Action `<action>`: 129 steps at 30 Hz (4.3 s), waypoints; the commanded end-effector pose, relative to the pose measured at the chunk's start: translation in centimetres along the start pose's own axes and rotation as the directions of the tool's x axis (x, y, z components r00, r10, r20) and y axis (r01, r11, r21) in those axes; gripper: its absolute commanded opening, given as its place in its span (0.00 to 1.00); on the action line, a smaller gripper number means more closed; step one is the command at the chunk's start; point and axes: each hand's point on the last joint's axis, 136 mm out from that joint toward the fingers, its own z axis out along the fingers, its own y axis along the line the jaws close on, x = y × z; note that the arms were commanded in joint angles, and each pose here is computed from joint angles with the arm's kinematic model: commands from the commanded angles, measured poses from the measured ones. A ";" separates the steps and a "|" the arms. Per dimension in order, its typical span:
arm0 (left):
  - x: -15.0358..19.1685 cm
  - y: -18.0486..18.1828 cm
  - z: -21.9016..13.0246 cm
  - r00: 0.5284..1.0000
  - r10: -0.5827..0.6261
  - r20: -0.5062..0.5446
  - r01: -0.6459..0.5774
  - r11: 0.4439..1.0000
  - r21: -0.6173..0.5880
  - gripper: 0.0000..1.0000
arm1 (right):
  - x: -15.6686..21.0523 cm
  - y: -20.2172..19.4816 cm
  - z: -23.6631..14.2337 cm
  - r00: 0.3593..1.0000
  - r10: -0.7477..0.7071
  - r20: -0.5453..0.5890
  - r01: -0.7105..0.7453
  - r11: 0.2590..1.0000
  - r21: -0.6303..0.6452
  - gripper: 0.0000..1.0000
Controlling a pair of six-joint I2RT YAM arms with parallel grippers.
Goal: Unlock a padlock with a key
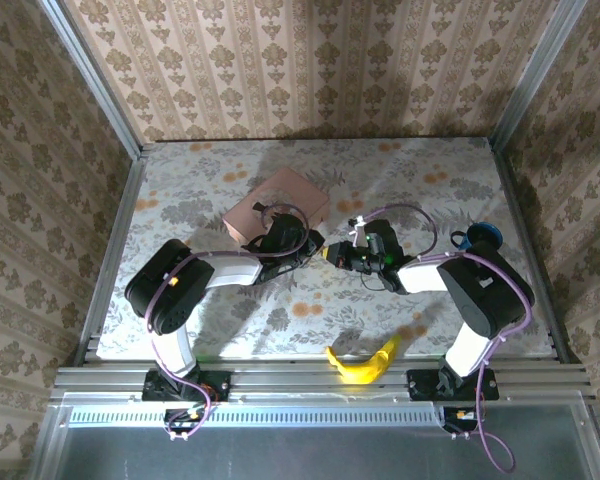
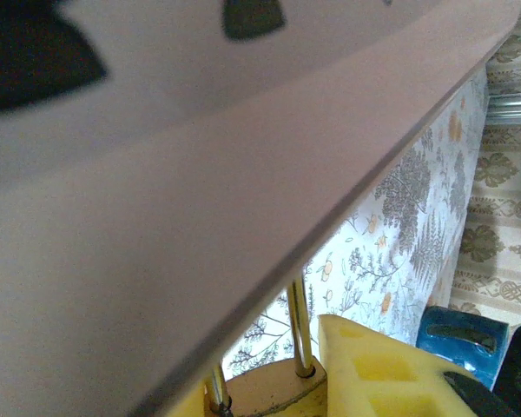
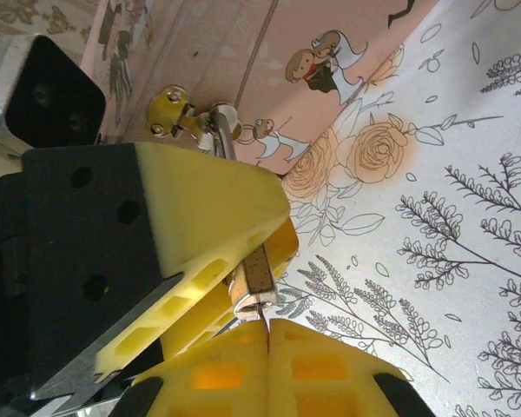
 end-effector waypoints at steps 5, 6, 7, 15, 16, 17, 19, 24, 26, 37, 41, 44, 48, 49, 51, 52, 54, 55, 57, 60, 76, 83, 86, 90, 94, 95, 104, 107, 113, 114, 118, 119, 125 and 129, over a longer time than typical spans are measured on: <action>7.8 4.6 0.5 0.945 -0.128 -0.300 0.080 0.982 -0.169 0.00 | -2.2 2.0 2.0 0.999 -0.008 0.045 0.013 0.995 -0.101 0.00; 7.9 4.5 0.5 0.945 -0.125 -0.302 0.076 0.983 -0.168 0.00 | -2.5 2.2 2.2 0.999 -0.008 0.052 0.013 0.994 -0.110 0.00; 7.9 4.4 0.5 0.945 -0.121 -0.305 0.073 0.983 -0.167 0.00 | -2.8 2.4 2.3 0.998 -0.007 0.061 0.014 0.993 -0.118 0.00; 8.0 3.9 0.1 0.949 -0.100 -0.299 0.057 0.987 -0.149 0.00 | -4.4 3.0 3.2 0.994 0.016 0.105 0.003 0.985 -0.170 0.00; 7.7 3.8 -0.1 0.953 -0.096 -0.287 0.057 0.988 -0.140 0.05 | -4.2 2.9 3.3 0.994 0.020 0.104 -0.001 0.985 -0.172 0.00; 7.3 3.6 -0.2 0.958 -0.088 -0.274 0.054 0.990 -0.130 0.12 | -4.2 2.8 3.2 0.994 0.023 0.104 -0.005 0.985 -0.171 0.00; 6.5 3.1 -0.8 0.968 -0.063 -0.244 0.038 0.993 -0.109 0.28 | -3.8 2.4 3.2 0.994 0.030 0.101 -0.013 0.987 -0.162 0.00; 5.5 1.9 -1.7 0.978 0.002 -0.208 -0.019 0.996 -0.081 0.56 | -3.7 2.2 3.0 0.994 0.040 0.106 -0.023 0.987 -0.159 0.00; 5.3 1.5 -1.9 0.980 0.022 -0.200 -0.036 0.997 -0.067 0.74 | -3.7 2.1 3.0 0.993 0.044 0.108 -0.026 0.987 -0.157 0.00; 2.1 -1.2 -3.7 0.981 0.195 -0.008 -0.194 0.980 0.033 0.79 | -4.0 2.4 3.0 0.991 0.070 0.110 -0.051 0.985 -0.166 0.00; 0.9 -1.9 -4.3 0.965 0.253 0.065 -0.256 0.966 0.036 0.78 | -4.2 2.7 3.0 0.990 0.082 0.113 -0.061 0.982 -0.182 0.00; 0.1 -1.7 -4.3 0.959 0.262 0.108 -0.266 0.964 0.020 0.78 | -4.3 2.8 3.2 0.990 0.089 0.110 -0.067 0.980 -0.185 0.00; -0.9 -1.4 -4.1 0.957 0.249 0.151 -0.256 0.966 0.027 0.76 | -4.4 2.9 3.3 0.990 0.094 0.106 -0.072 0.979 -0.191 0.00; -1.1 -1.2 -4.0 0.957 0.242 0.160 -0.249 0.968 0.024 0.75 | -4.4 3.0 3.4 0.990 0.094 0.105 -0.073 0.978 -0.194 0.00; -1.7 -0.6 -4.0 0.958 0.226 0.177 -0.232 0.973 0.012 0.75 | -4.4 3.0 3.4 0.990 0.095 0.103 -0.074 0.978 -0.196 0.00; -2.0 -0.4 -4.0 0.958 0.218 0.187 -0.223 0.975 0.005 0.74 | -4.5 3.1 3.5 0.990 0.094 0.104 -0.072 0.978 -0.198 0.00; -2.5 0.2 -4.1 0.956 0.212 0.204 -0.213 0.977 -0.014 0.75 | -4.5 3.1 3.5 0.990 0.095 0.101 -0.074 0.978 -0.196 0.00; -2.8 0.4 -4.1 0.954 0.210 0.213 -0.210 0.978 -0.022 0.76 | -4.5 3.1 3.6 0.990 0.094 0.101 -0.073 0.978 -0.196 0.00; -3.3 0.9 -4.3 0.951 0.207 0.230 -0.203 0.978 -0.041 0.76 | -4.6 3.1 3.6 0.990 0.096 0.099 -0.075 0.978 -0.196 0.00; -4.1 1.7 -4.6 0.944 0.209 0.253 -0.199 0.978 -0.066 0.75 | -4.6 3.1 3.6 0.991 0.098 0.095 -0.077 0.978 -0.196 0.00; -6.9 -0.7 -6.8 0.908 0.286 0.305 -0.288 0.957 -0.040 0.74 | -4.2 3.4 4.1 0.990 0.123 0.074 -0.104 0.971 -0.214 0.00; -6.4 -0.6 -4.6 0.949 0.187 0.256 -0.192 0.981 -0.003 0.73 | -4.2 3.6 4.3 0.990 0.123 0.072 -0.104 0.970 -0.220 0.00; -6.5 -0.2 -3.7 0.958 0.137 0.254 -0.143 0.990 0.006 0.73 | -4.2 3.6 4.4 0.990 0.124 0.072 -0.105 0.970 -0.221 0.00; -6.9 0.4 -2.8 0.957 0.094 0.276 -0.102 0.995 0.017 0.71 | -4.2 3.5 4.5 0.989 0.126 0.071 -0.108 0.970 -0.216 0.00; -7.5 0.1 -2.3 0.949 0.089 0.303 -0.107 0.993 0.042 0.63 | -4.1 3.5 4.6 0.989 0.129 0.067 -0.111 0.970 -0.217 0.00; -7.5 0.0 -2.2 0.948 0.089 0.305 -0.108 0.993 0.046 0.63 | -4.1 3.4 4.6 0.989 0.130 0.066 -0.113 0.970 -0.216 0.00; -7.4 0.0 -0.9 0.956 0.056 0.287 -0.089 0.990 0.106 0.52 | -4.2 3.7 4.8 0.989 0.132 0.067 -0.114 0.968 -0.223 0.00; -7.5 -0.2 -0.5 0.960 0.040 0.278 -0.081 0.987 0.140 0.45 | -4.3 3.9 4.8 0.989 0.131 0.066 -0.113 0.967 -0.228 0.00; -7.3 -0.3 -0.1 0.964 0.038 0.264 -0.083 0.984 0.160 0.27 | -4.4 4.0 4.9 0.989 0.132 0.067 -0.114 0.967 -0.228 0.00; -7.3 -0.3 -0.1 0.964 0.039 0.263 -0.084 0.984 0.160 0.22 | -4.4 4.1 4.9 0.989 0.131 0.069 -0.113 0.967 -0.229 0.00; -7.1 -0.2 -0.3 0.966 0.045 0.254 -0.087 0.983 0.159 0.09 | -4.5 4.1 4.9 0.989 0.131 0.072 -0.111 0.967 -0.228 0.00; -6.9 -0.1 -0.3 0.967 0.048 0.251 -0.089 0.984 0.157 0.06 | -4.5 4.1 4.9 0.989 0.130 0.072 -0.111 0.968 -0.225 0.00; -5.8 0.1 -0.4 0.974 0.057 0.220 -0.092 0.984 0.153 0.00 | -4.2 3.8 4.1 0.991 0.109 0.074 -0.094 0.978 -0.185 0.13; -4.2 0.1 -0.5 0.982 0.052 0.180 -0.082 0.983 0.162 0.00 | -3.3 3.1 2.7 0.995 0.064 0.075 -0.057 0.994 -0.095 0.21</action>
